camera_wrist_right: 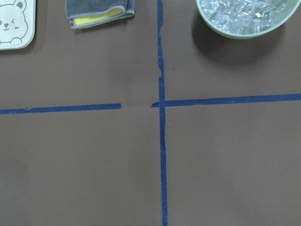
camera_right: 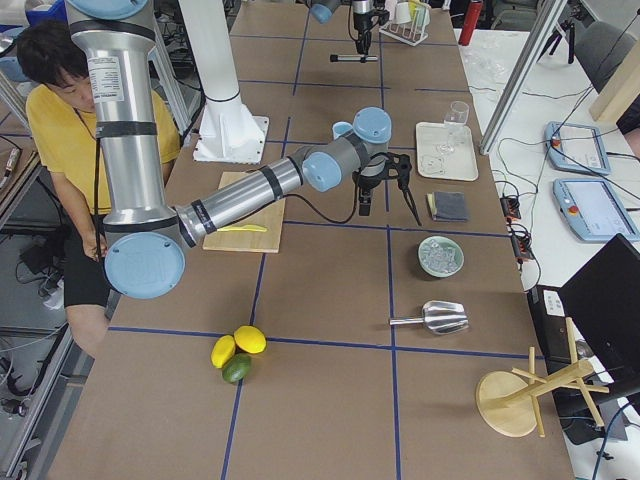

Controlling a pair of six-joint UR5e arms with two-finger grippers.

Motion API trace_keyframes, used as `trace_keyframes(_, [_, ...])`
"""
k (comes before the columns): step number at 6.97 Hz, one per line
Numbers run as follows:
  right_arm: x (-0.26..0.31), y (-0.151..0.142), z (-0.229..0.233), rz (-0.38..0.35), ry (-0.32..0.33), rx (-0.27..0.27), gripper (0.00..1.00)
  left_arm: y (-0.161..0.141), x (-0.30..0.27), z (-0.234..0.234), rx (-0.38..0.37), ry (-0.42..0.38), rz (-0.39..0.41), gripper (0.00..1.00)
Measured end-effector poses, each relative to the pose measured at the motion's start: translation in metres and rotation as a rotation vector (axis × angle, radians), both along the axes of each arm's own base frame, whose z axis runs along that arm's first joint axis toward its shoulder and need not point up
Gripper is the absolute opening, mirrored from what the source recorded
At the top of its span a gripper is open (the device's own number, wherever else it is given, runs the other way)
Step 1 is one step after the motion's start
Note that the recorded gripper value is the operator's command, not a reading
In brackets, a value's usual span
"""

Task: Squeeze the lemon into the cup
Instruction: 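Grasp the steel muddler with the left gripper and lift it, then carry the muddler with the left gripper over the blue cup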

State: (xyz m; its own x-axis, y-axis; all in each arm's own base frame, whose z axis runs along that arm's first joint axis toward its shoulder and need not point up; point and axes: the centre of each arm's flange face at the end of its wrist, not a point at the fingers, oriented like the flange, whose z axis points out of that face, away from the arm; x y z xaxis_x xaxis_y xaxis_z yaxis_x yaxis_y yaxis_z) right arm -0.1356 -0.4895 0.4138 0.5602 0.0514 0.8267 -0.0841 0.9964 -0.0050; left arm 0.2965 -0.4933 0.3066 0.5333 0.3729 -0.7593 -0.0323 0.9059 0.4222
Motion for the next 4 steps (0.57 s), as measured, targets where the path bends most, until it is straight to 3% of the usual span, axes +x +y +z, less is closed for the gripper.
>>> trace_keyframes(2, [0.017,0.002,0.012,0.011,0.008,0.002,1.00,0.005,0.024,-0.098,0.202,0.049,-0.094,0.00])
trace_keyframes(4, [0.021,0.002,0.016,0.016,0.012,-0.002,1.00,0.019,0.041,-0.160,0.385,0.156,-0.216,0.00])
